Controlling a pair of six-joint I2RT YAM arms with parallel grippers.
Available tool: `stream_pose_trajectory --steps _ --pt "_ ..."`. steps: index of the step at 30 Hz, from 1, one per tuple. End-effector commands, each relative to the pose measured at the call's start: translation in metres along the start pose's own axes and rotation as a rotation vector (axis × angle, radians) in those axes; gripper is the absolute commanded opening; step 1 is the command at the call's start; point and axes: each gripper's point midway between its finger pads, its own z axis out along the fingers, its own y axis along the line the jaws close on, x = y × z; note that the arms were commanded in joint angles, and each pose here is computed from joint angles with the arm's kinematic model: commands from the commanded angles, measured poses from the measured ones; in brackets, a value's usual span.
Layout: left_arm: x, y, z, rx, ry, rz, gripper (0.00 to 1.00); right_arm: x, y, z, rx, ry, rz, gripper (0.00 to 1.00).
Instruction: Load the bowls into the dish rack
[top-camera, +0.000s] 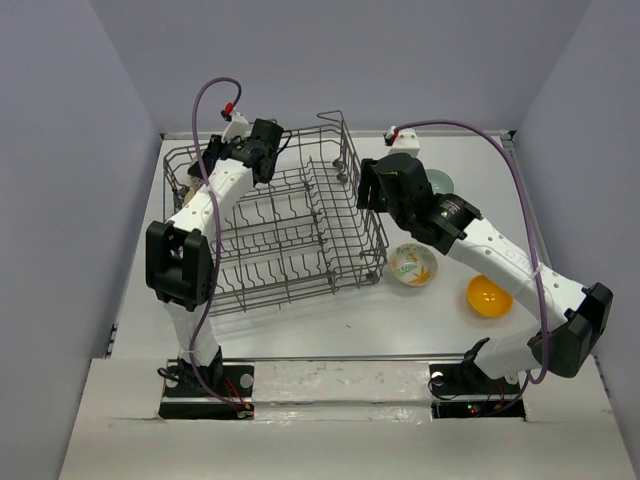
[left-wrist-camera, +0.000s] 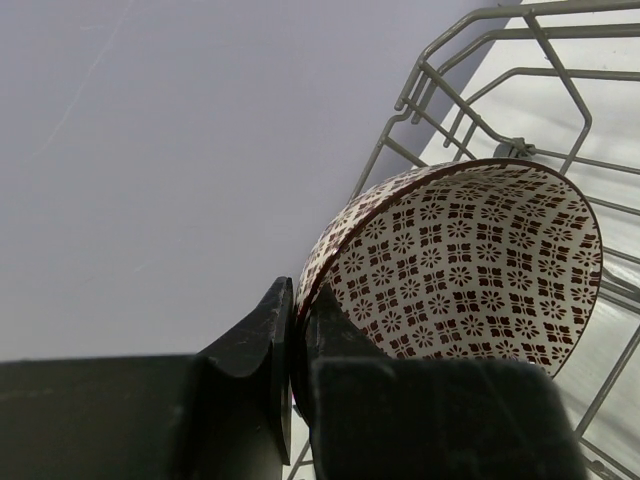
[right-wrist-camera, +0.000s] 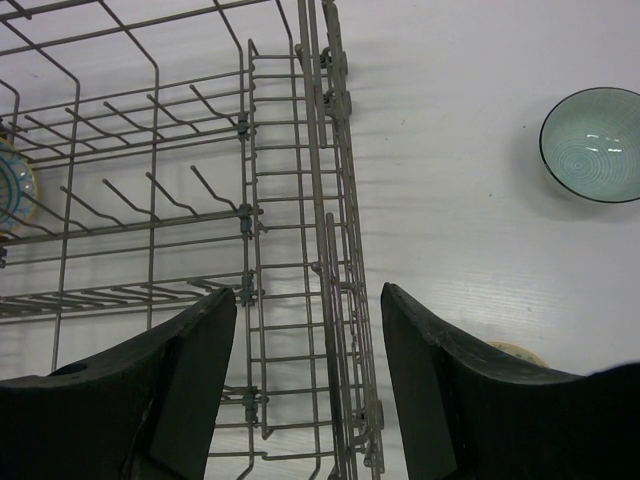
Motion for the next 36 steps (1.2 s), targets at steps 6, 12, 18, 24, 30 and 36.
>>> stream_pose_trajectory --steps 6,12,18,24,30,36 --pt "-0.016 0.022 -0.001 -0.144 -0.031 -0.01 0.0 -0.011 0.008 -0.006 -0.05 -0.045 0.043 0.65" --pt "-0.013 0.014 -0.003 -0.169 -0.036 0.043 0.0 -0.013 0.01 -0.007 -0.063 -0.05 0.045 0.65" --pt "-0.016 0.001 -0.006 -0.185 -0.048 0.085 0.0 -0.013 0.011 -0.009 -0.071 -0.054 0.052 0.65" --pt "-0.013 -0.013 -0.008 -0.193 -0.059 0.124 0.0 -0.014 0.01 -0.01 -0.076 -0.056 0.053 0.65" --pt "-0.011 -0.023 -0.012 -0.194 -0.071 0.15 0.0 -0.015 0.011 -0.012 -0.078 -0.061 0.054 0.65" --pt "-0.009 -0.035 -0.016 -0.187 -0.082 0.178 0.0 -0.016 0.01 -0.012 -0.079 -0.062 0.055 0.65"
